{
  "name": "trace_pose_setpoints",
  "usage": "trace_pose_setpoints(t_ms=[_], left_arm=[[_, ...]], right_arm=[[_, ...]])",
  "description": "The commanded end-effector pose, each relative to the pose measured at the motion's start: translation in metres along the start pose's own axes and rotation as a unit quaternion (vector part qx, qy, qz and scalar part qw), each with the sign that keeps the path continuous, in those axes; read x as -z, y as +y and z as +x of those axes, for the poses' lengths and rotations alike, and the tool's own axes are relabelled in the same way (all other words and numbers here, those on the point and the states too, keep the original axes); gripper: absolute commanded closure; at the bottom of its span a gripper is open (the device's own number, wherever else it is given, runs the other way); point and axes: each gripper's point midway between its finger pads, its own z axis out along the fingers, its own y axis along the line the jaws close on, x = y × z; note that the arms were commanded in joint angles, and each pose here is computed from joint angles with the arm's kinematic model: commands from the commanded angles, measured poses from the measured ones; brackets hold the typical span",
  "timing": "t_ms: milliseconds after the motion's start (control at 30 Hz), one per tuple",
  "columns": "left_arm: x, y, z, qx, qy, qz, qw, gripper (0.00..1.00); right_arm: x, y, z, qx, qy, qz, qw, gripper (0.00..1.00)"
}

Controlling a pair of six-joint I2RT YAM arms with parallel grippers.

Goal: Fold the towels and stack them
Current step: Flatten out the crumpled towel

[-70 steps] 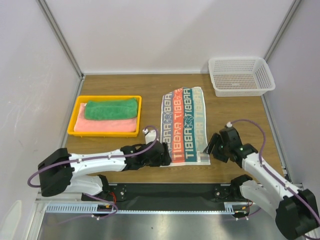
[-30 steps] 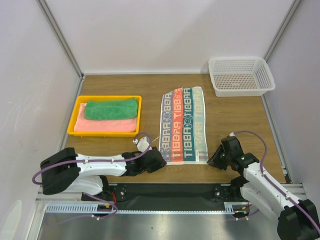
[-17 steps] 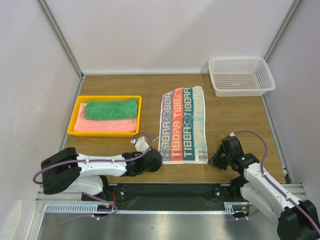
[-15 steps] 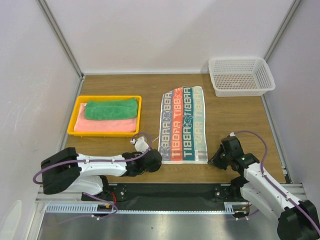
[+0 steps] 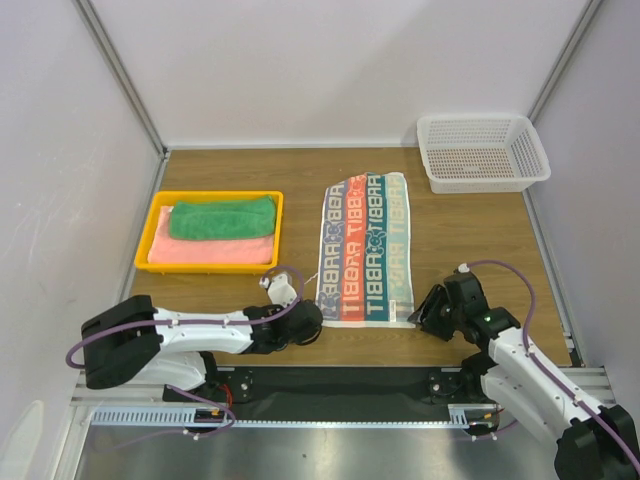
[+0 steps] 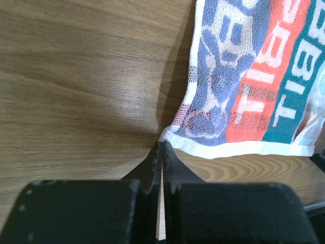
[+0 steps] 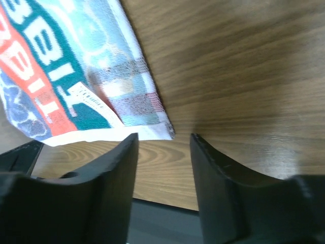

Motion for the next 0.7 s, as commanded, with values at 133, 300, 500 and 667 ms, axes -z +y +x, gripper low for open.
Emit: trace_pose_setpoints(t_ms=[133, 300, 500, 667], left_arm=[[0.018, -0.022, -0.026, -0.017, -0.044, 0.042, 0.998, 1.0], [0.026, -0.033, -0.036, -0.028, -0.065, 0.06, 0.996, 1.0], [0.027, -0.04, -0.033, -0.036, -0.061, 0.071, 0.995, 1.0], [0.018, -0.015, -0.031, -0.046, -0.064, 0.004, 0.997, 0.92]], right_arm=[[0.003, 0.019, -0.002, 0.003, -0.002, -0.045, 0.999, 0.41], [-0.005, 0.013, 0.004, -0.009, 0.005, -0.047, 0.999, 0.45], [-0.007, 0.013, 0.006, -0.018, 0.006, -0.048, 0.999, 0.49], [-0.008, 0.005, 0.006, -0.015, 0.004, -0.03, 0.999, 0.51]])
